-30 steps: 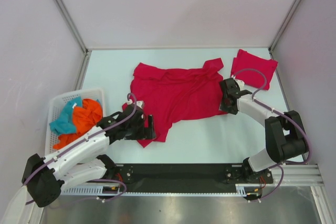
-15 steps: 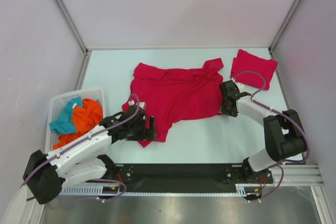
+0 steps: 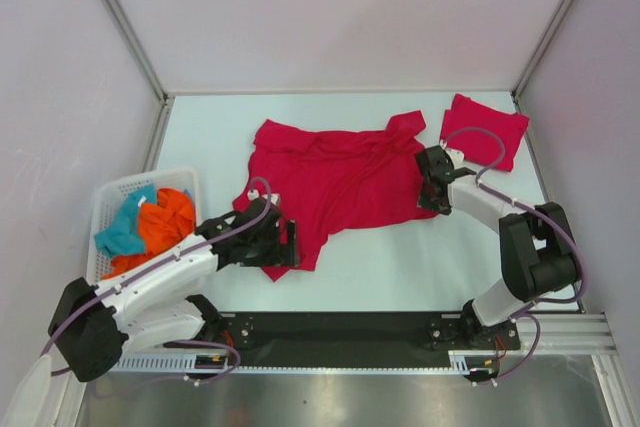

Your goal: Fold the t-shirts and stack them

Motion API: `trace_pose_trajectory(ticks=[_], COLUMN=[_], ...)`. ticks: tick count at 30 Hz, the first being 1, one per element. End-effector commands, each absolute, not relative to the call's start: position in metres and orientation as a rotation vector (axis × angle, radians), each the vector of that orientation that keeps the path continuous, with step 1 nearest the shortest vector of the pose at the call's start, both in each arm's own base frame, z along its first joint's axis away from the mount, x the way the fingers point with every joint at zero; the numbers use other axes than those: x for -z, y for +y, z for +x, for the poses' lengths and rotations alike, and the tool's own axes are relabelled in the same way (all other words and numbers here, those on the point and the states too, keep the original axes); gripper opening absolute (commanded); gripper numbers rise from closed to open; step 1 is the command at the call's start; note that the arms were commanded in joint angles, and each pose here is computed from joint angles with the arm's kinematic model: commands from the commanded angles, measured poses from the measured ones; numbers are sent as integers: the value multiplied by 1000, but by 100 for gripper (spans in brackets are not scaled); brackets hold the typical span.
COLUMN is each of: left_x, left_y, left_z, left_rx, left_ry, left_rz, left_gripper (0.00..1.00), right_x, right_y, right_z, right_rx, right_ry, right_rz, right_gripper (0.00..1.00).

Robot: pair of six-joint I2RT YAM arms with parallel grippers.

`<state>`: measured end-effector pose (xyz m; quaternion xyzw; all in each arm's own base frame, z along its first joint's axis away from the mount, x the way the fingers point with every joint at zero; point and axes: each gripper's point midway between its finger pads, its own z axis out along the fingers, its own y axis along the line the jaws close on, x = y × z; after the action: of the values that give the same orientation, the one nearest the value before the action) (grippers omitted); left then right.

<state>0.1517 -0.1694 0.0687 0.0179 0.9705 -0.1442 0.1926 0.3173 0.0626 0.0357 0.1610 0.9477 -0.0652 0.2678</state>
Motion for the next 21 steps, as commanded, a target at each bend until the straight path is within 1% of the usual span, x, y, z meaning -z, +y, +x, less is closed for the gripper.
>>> trace_pose_trajectory(ticks=[1, 4, 12, 21], left_x=[-87, -84, -84, -79], left_y=[-182, -183, -179, -179], left_z=[166, 167, 165, 165], left_rx=[437, 424, 403, 382], left_ry=[2666, 2678, 2679, 2692], left_rz=[44, 44, 50, 62], left_gripper=[93, 92, 92, 92], right_x=[-72, -73, -37, -30], right_y=[62, 61, 62, 62], right_z=[338, 339, 329, 332], right_rx=[187, 188, 211, 228], right_ry=[2450, 2446, 2517, 2529], right_rz=[439, 439, 439, 429], right_gripper=[40, 41, 40, 40])
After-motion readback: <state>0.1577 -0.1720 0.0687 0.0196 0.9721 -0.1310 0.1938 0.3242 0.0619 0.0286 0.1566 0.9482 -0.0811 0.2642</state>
